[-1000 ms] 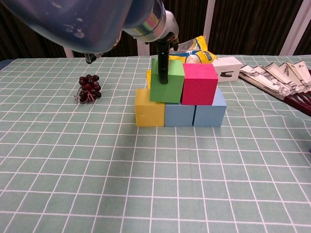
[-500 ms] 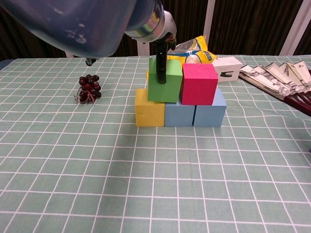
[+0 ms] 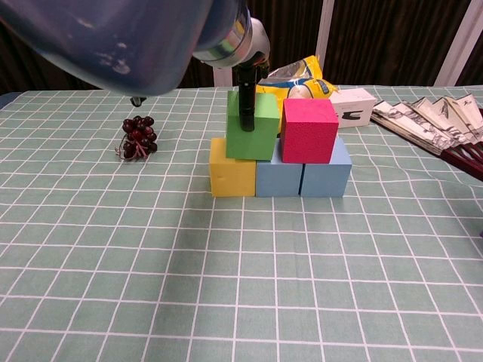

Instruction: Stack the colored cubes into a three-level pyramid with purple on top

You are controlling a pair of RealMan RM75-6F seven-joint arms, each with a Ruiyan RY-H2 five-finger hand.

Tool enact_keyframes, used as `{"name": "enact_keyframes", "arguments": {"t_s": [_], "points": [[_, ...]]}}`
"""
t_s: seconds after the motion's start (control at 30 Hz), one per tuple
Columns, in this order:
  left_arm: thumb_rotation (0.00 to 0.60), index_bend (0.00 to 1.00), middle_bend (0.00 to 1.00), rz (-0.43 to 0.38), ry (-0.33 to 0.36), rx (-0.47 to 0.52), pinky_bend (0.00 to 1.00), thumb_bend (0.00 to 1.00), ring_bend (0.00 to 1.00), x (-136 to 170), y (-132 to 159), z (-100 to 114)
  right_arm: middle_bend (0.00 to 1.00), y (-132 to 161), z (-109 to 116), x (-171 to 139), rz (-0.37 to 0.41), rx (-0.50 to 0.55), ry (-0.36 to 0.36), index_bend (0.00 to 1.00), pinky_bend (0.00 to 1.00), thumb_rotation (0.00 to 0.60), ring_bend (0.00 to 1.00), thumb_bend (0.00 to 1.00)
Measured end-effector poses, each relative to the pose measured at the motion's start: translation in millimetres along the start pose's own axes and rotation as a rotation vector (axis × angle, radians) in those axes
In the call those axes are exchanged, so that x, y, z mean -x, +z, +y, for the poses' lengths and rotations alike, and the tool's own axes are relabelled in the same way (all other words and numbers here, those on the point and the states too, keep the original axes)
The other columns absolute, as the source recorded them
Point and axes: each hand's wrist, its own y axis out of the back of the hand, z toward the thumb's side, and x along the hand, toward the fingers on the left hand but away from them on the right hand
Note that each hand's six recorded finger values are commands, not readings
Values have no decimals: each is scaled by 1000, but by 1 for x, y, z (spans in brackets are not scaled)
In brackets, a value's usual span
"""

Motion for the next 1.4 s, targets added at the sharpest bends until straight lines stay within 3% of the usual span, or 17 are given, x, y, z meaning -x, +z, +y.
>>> {"name": "enact_keyframes", "arguments": {"t_s": [1.4], "points": [[600, 0, 396, -27, 20, 23, 0, 421, 39, -2, 7, -2, 61, -1, -2, 0, -3, -5, 7, 0, 0, 600, 0, 338]]}}
